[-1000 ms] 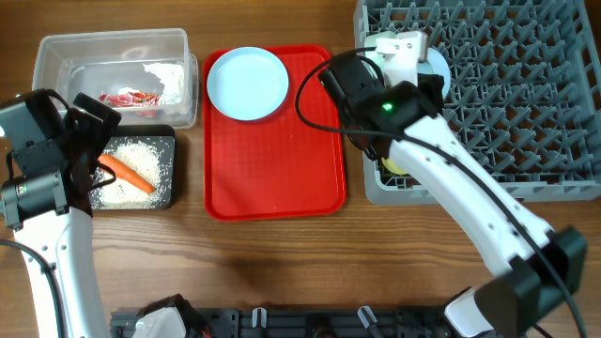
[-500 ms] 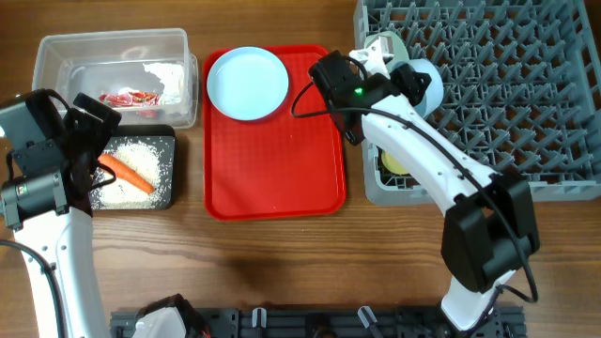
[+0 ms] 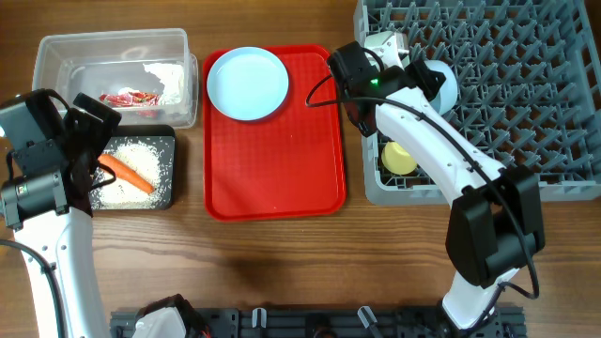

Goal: Sort waste into correct bins and load items into the dishwasher rack
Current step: 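Lift the light blue bowl and place it upright in the rack, then reach the right gripper to the light blue plate and grasp its edge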

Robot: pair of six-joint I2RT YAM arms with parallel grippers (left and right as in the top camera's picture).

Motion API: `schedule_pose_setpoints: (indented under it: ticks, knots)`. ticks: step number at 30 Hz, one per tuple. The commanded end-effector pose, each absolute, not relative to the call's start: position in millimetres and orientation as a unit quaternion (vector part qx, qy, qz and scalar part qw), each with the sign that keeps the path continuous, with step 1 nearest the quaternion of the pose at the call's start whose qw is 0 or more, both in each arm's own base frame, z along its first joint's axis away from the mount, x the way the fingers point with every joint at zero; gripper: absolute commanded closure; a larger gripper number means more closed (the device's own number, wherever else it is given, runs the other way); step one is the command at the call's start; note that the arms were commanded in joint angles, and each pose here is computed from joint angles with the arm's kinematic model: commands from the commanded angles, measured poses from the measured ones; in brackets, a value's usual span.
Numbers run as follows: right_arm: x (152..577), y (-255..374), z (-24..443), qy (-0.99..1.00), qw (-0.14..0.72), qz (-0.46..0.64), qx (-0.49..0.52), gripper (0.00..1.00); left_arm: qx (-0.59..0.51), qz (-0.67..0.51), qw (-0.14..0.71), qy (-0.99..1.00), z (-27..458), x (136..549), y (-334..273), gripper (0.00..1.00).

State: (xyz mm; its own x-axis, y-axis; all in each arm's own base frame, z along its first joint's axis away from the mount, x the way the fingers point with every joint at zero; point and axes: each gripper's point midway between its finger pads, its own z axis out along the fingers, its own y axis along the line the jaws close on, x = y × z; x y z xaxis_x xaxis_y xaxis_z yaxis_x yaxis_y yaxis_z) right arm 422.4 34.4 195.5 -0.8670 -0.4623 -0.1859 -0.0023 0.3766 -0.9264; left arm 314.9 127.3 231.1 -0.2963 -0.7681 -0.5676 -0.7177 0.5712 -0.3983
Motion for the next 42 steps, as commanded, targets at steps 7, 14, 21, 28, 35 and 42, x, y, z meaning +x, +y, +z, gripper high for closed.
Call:
schedule_pose_setpoints:
  ticks: [7,14,21,28,35,42]
  knots:
    - [425,40,165,0.805,0.163,-0.533,-0.204,0.96,-0.451,-0.038,0.376,0.808,235,316,124,0.00]
    - [421,70,165,0.790,0.168,-0.532,-0.255,0.75,-0.452,-0.038,0.376,0.808,235,316,124,0.00]
    - [416,95,165,0.780,0.179,-0.528,-0.285,0.52,-0.451,-0.038,0.376,0.808,235,316,124,0.00]
    - [415,98,166,0.779,0.183,-0.527,-0.286,0.49,-0.451,-0.038,0.376,0.808,235,316,124,0.00]
    - [426,113,181,0.782,0.235,-0.513,-0.267,0.16,-0.451,-0.038,0.376,0.808,235,316,124,0.00]
    - [452,152,230,0.761,0.348,-0.487,-0.251,0.00,-0.451,-0.038,0.376,0.808,235,316,124,0.00]
